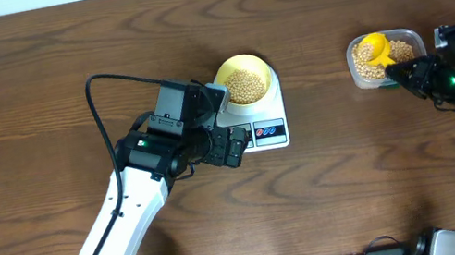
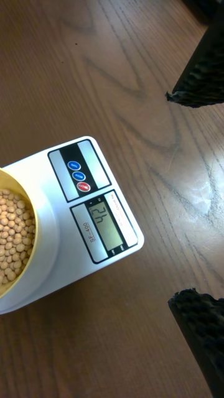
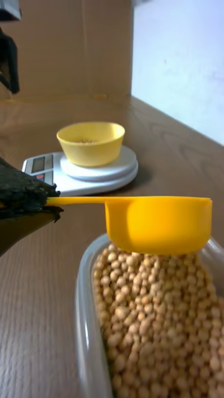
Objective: Scoop item into bowl and weigh 50g on scale
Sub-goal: 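Dip the scoop into the soybeans with the right gripper, then lift the filled scoop and carry it left over the bowl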
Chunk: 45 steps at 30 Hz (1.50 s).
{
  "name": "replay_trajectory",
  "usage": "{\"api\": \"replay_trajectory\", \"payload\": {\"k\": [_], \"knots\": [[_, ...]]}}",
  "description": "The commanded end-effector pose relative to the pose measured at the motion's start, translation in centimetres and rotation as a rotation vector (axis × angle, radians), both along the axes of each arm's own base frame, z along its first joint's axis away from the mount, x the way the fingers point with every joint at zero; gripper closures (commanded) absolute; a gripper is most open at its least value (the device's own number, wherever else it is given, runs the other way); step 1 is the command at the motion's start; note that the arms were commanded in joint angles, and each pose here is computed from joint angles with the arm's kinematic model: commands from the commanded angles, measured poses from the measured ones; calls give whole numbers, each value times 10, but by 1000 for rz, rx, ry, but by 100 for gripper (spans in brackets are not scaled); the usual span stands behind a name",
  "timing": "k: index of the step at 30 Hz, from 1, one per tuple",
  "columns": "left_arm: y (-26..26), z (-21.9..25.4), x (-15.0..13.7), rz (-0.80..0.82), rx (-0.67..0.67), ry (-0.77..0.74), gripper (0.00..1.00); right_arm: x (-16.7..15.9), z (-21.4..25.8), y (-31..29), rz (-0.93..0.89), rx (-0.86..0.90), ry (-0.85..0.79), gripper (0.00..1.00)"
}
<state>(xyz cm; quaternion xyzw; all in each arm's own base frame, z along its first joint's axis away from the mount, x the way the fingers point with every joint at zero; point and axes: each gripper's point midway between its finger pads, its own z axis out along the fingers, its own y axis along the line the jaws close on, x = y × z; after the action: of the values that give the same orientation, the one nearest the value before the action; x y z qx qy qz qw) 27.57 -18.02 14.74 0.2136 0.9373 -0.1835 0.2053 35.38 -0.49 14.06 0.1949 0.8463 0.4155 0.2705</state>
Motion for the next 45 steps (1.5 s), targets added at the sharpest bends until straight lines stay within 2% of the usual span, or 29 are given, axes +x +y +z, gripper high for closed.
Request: {"api": "replay_trajectory", "payload": {"k": [1, 21, 30, 36, 45], "knots": [[-2, -1, -2, -21, -2, 1, 4, -1, 8, 8, 28, 73, -11, 99], [-2, -1, -1, -21, -2, 0, 4, -7, 24, 42, 148, 179, -40, 99], [-2, -1, -2, -21, -2, 1, 4, -1, 33, 81, 280, 137, -129, 99], [-2, -1, -1, -21, -2, 0, 4, 1, 28, 104, 312, 90, -122, 99], [-2, -1, -2, -21, -2, 1, 4, 8, 36, 140, 385, 28, -217, 99]]}}
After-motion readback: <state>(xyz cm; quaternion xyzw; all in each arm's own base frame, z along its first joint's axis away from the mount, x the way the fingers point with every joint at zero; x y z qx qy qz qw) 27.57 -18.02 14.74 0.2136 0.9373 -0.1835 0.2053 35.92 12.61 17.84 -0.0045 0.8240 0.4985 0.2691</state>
